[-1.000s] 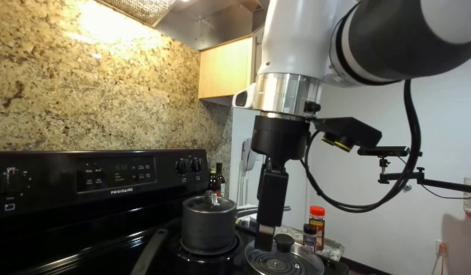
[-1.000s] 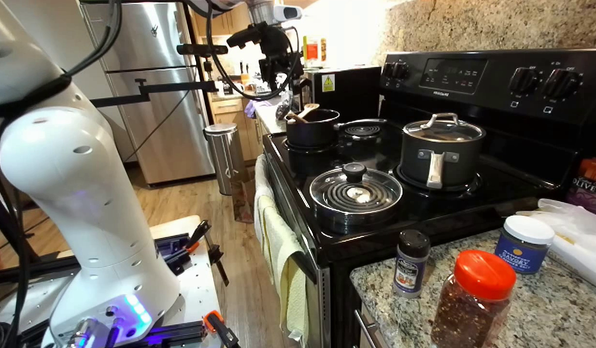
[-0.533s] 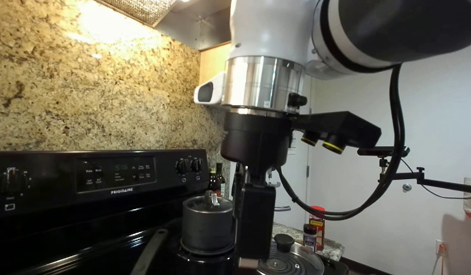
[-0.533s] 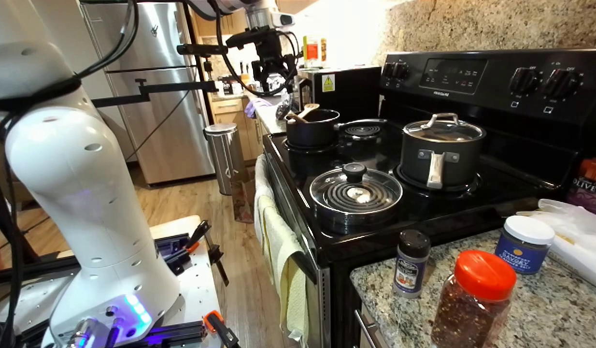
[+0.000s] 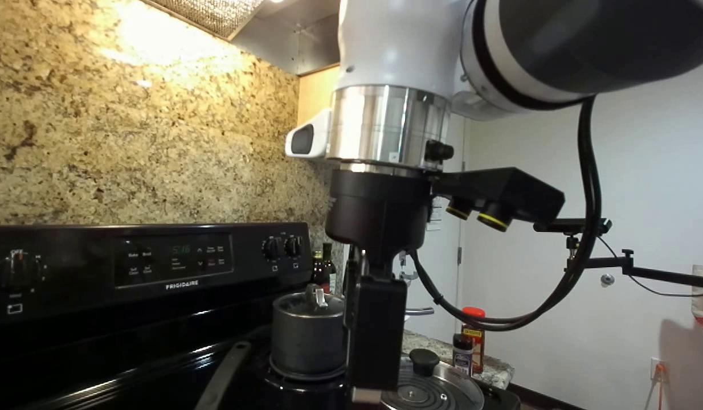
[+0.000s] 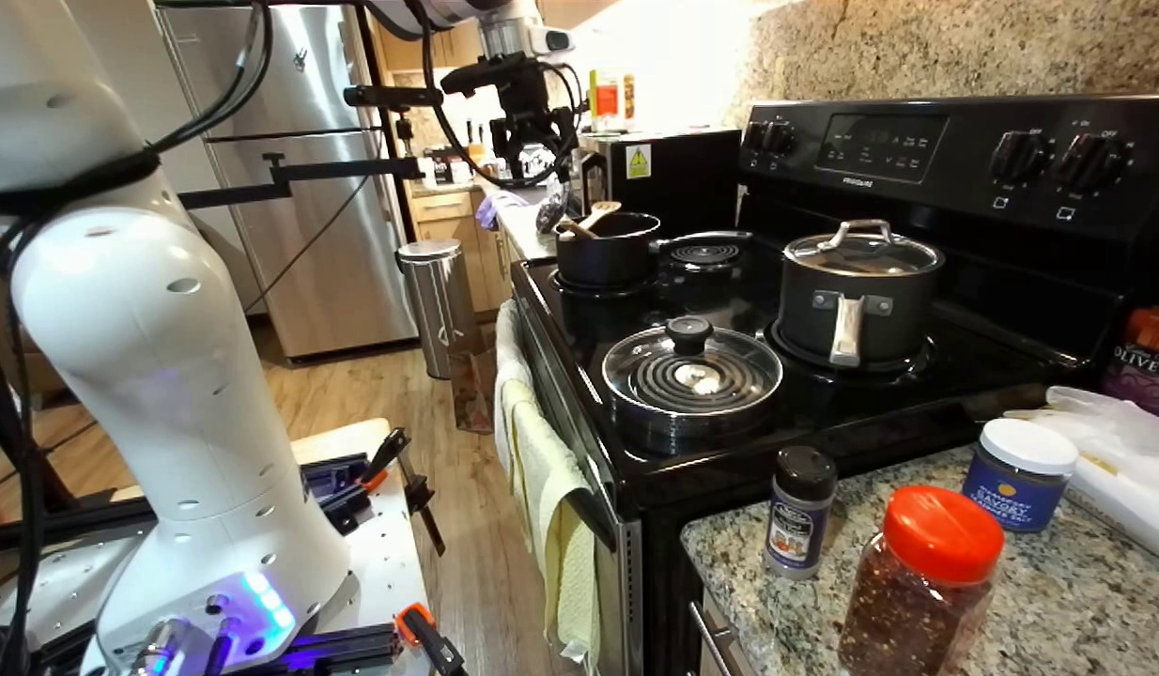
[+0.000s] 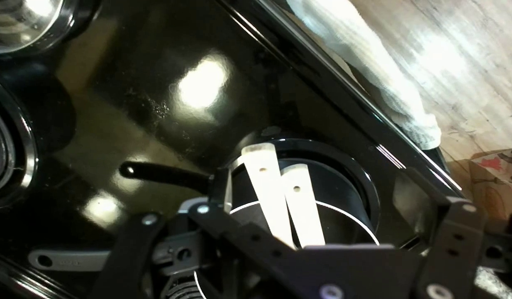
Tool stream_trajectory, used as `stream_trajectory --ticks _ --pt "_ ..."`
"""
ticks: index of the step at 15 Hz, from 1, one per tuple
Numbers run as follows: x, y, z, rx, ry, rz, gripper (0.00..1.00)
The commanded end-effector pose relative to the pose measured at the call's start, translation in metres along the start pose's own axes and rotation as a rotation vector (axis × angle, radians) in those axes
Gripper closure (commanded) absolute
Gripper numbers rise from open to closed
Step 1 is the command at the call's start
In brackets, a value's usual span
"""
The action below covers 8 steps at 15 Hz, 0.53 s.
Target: Pick up the cooking stick from the pot and put it on the stove
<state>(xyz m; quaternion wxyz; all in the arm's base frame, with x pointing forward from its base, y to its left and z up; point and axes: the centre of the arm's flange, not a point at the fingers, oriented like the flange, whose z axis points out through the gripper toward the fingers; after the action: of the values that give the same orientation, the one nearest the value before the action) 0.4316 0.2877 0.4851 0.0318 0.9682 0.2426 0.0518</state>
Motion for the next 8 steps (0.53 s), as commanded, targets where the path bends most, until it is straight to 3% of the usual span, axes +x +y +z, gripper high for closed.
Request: stream_trajectory --ticks 1,8 --pt "0.016 -0.005 0.007 0.043 0.01 -0.075 0.0" --pt "0.07 -0.026 0.027 0.091 -0.007 -0.282 0.0"
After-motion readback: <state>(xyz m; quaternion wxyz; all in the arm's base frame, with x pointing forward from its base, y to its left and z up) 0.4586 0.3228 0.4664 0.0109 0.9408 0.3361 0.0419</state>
